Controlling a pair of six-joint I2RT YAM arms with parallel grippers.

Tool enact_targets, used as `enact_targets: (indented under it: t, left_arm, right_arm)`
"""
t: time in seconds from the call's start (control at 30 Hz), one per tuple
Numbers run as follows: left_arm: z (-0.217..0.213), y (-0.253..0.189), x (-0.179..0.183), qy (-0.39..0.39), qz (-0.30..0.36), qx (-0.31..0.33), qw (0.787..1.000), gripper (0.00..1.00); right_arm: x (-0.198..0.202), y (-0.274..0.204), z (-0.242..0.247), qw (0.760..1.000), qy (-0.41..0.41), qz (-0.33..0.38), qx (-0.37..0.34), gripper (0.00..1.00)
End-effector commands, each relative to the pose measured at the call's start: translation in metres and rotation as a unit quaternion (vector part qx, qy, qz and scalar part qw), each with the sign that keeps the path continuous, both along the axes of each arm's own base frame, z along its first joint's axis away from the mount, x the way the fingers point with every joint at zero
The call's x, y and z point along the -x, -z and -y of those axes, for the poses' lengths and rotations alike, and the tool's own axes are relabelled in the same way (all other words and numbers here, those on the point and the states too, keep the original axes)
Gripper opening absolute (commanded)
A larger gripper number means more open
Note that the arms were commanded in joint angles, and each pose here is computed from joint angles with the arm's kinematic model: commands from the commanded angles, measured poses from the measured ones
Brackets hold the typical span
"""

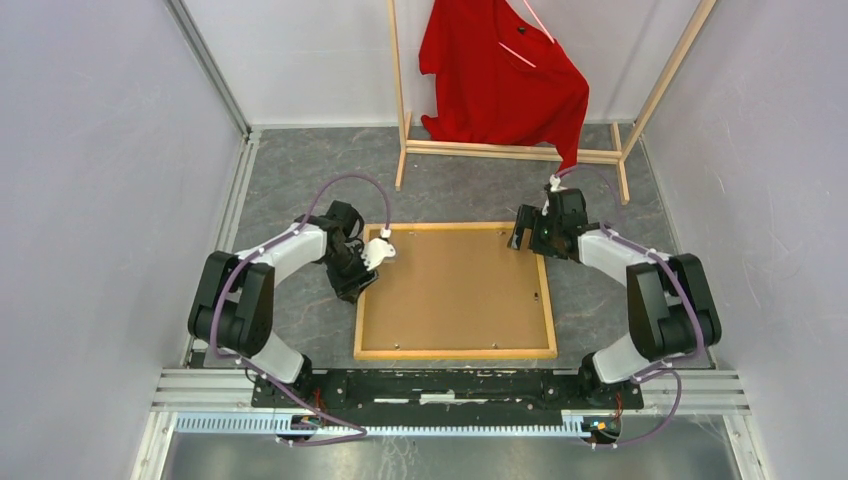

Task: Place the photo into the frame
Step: Adjust the photo frame at the center of the board.

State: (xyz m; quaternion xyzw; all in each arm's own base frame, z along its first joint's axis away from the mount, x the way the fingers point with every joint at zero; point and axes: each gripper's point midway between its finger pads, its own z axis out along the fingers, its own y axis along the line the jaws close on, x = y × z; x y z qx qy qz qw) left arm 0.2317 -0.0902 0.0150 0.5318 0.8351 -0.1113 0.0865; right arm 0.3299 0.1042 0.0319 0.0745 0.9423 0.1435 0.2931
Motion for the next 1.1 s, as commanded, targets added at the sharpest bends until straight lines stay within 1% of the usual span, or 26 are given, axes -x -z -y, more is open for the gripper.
enact_targets:
  t: [0.0, 0.07, 0.17, 0.27, 0.37, 0.43, 0.47, 0.53, 0.67, 0.8, 0.93, 1.07]
  left_arm:
    - [0.027, -0.006, 0.031, 0.031, -0.048, 0.068, 0.996, 0.57]
    - [0.018, -0.014, 0.023, 0.025, -0.031, 0.066, 0.997, 0.57]
    - [0.002, -0.028, -0.001, -0.007, 0.002, 0.073, 0.997, 0.57]
    - [-0.004, -0.040, -0.029, -0.067, 0.011, 0.093, 0.993, 0.57]
    - [0.006, -0.045, -0.046, -0.120, -0.012, 0.130, 0.984, 0.56]
    - [0.016, -0.043, -0.052, -0.152, -0.036, 0.150, 0.976, 0.56]
    - [0.019, -0.040, -0.053, -0.159, -0.047, 0.159, 0.973, 0.55]
    - [0.025, -0.036, -0.056, -0.177, -0.065, 0.171, 0.967, 0.52]
    - [0.033, -0.028, -0.059, -0.189, -0.092, 0.186, 0.960, 0.36]
    - [0.030, -0.021, -0.063, -0.197, -0.089, 0.175, 0.961, 0.29]
    - [0.028, -0.017, -0.064, -0.199, -0.091, 0.174, 0.960, 0.18]
    - [0.027, -0.009, -0.063, -0.203, -0.095, 0.172, 0.959, 0.15]
  right_arm:
    - [-0.030, -0.026, -0.023, 0.998, -0.037, 0.041, -0.025, 0.98]
    - [-0.035, -0.034, -0.009, 0.998, -0.021, 0.057, 0.004, 0.98]
    - [-0.043, -0.058, 0.007, 0.995, 0.002, 0.093, 0.031, 0.96]
    - [-0.046, -0.081, 0.008, 0.992, 0.010, 0.122, 0.027, 0.86]
    - [-0.044, -0.096, -0.006, 0.989, -0.001, 0.147, -0.010, 0.75]
    - [-0.039, -0.104, -0.025, 0.986, -0.022, 0.162, -0.037, 0.67]
    - [-0.036, -0.106, -0.036, 0.984, -0.034, 0.168, -0.048, 0.61]
    - [-0.026, -0.106, -0.066, 0.981, -0.071, 0.169, -0.070, 0.53]
    - [-0.011, -0.103, -0.118, 0.972, -0.127, 0.170, -0.101, 0.50]
    - [0.001, -0.094, -0.160, 0.964, -0.167, 0.160, -0.130, 0.50]
    - [0.008, -0.091, -0.196, 0.953, -0.200, 0.155, -0.164, 0.49]
    - [0.018, -0.084, -0.239, 0.942, -0.238, 0.145, -0.187, 0.39]
